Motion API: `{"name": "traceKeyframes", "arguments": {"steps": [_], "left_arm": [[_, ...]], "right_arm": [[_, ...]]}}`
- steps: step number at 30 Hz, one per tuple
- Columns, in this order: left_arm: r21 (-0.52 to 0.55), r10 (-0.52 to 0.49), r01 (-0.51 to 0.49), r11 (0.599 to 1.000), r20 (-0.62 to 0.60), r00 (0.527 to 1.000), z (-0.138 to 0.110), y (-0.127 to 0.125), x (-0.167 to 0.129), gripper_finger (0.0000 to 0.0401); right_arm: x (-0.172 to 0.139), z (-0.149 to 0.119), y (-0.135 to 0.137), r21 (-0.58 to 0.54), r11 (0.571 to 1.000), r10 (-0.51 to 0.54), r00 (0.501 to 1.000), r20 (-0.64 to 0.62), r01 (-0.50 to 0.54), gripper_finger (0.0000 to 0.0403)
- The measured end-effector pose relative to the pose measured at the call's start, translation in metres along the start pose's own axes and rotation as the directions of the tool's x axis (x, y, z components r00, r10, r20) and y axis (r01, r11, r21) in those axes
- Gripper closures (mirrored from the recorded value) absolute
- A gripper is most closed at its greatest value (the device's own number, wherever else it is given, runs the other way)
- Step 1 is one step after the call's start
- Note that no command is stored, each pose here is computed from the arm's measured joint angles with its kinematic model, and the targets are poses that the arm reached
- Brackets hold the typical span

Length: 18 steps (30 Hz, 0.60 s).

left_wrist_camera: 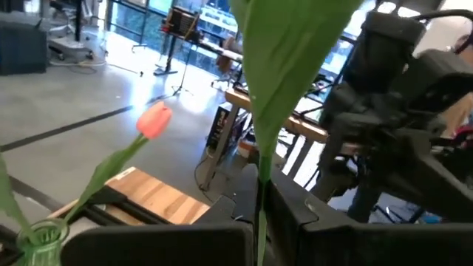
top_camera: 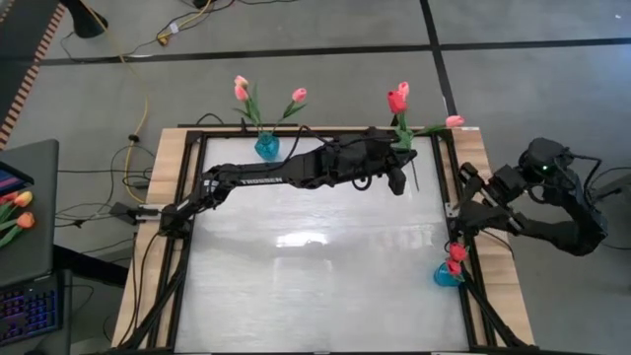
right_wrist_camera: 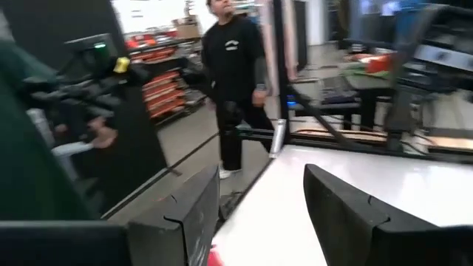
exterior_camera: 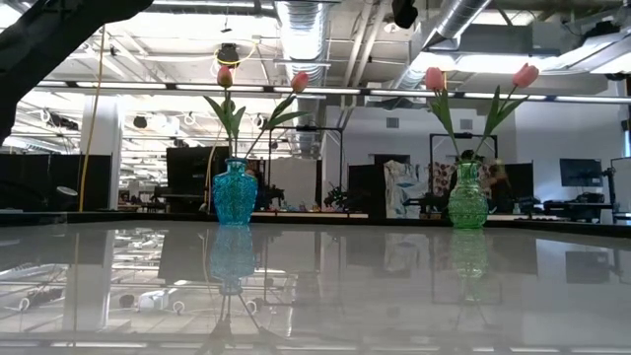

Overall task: Sort flowers into vase by color
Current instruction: Put the red tulip into the bottom blue vase

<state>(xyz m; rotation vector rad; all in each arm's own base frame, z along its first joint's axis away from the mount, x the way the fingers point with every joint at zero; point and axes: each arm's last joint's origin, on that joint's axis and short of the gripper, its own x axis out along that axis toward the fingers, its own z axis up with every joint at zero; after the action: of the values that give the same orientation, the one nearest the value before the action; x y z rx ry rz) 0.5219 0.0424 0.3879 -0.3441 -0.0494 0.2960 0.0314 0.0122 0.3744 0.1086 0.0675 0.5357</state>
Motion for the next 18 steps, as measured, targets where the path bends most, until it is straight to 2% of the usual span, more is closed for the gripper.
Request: {"name": "traceKeyframes", "arguments": {"steps": [5,10,13,16,18], "left_arm": [[-0.061,0.044,-0.042,0.997,0.025,0.999,0.000,-0.002,-0.001,0.0401],[-0.064,0.028,-0.024,0.998,0.061,0.998,0.003,-0.006,-0.001,0.0401],[-0.074,0.026,-0.022,0.997,0.060,0.998,0.001,-0.009,-0.002,0.0401],[-0.077,0.017,-0.013,0.997,0.044,0.999,-0.003,-0.016,-0.004,0.0401],[-0.077,-0.011,0.014,0.997,0.038,0.999,-0.005,-0.023,-0.006,0.0401]], "right_arm": [[0.000,-0.001,0.005,-0.024,0.987,0.160,0.987,-0.018,-0.160,0.0182],[0.000,-0.002,0.012,-0.021,0.930,0.365,0.930,-0.045,-0.366,0.0182],[-0.001,-0.002,0.015,-0.023,0.898,0.438,0.897,-0.057,-0.440,0.0182],[0.000,-0.002,0.013,-0.035,0.930,0.364,0.930,-0.054,-0.366,0.0182],[0.001,-0.003,0.009,-0.035,0.972,0.229,0.972,-0.054,-0.231,0.0182]]}}
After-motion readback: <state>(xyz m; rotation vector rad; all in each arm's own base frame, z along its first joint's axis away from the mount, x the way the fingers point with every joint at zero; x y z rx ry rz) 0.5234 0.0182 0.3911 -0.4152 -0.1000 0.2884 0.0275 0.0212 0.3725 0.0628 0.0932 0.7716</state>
